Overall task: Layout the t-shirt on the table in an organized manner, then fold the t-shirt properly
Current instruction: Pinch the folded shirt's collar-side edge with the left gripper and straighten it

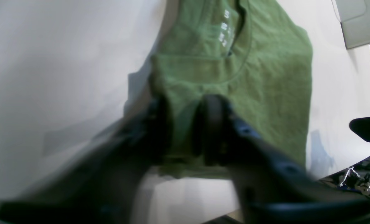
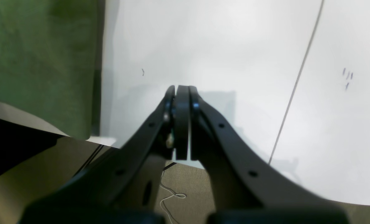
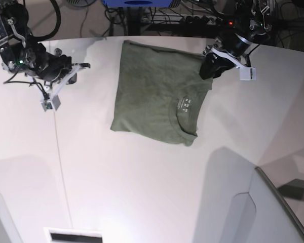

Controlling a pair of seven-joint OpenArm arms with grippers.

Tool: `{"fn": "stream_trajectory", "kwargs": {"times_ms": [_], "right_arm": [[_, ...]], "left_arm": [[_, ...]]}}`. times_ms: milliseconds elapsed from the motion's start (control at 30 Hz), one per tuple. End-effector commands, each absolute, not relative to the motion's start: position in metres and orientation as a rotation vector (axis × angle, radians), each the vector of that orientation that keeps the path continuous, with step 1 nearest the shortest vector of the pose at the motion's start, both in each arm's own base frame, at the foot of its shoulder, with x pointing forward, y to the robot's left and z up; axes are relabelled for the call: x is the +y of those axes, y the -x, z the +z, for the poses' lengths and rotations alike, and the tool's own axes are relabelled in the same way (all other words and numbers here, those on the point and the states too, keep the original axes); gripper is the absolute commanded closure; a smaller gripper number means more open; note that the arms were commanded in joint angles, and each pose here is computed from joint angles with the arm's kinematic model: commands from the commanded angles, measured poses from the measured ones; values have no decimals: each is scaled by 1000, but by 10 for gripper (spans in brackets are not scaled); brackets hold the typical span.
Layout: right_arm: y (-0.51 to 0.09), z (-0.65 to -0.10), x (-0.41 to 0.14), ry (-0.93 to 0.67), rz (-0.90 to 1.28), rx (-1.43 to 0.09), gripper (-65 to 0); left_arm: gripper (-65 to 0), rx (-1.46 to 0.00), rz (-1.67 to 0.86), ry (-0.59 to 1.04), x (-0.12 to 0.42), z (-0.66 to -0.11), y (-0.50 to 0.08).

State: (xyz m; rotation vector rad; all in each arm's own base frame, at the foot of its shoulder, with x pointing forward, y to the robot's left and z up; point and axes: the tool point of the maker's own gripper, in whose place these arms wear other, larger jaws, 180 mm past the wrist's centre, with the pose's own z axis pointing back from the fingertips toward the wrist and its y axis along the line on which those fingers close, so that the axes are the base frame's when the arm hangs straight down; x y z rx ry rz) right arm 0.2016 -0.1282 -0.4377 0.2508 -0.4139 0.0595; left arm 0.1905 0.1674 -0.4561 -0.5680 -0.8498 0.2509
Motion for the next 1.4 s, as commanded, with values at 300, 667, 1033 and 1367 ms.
{"fn": "stream_trajectory", "kwargs": {"times_ms": [300,667,1033,1367], "right_arm": [[-209,-433,-134,-240,65,-442,0],[-212,-444,-140,-223,45,-434,0],[-211,-444,-140,-224,45,-435,0],[-211,-444,-139,-226,44,-435,0]], "left_arm": [[0,-903,241,574,171,-442,-196],[0,-902,218,565,164,-429,-174],[0,-882,223,554,167,-431,-162],[0,-867,224,556,165,-436,-159]]}}
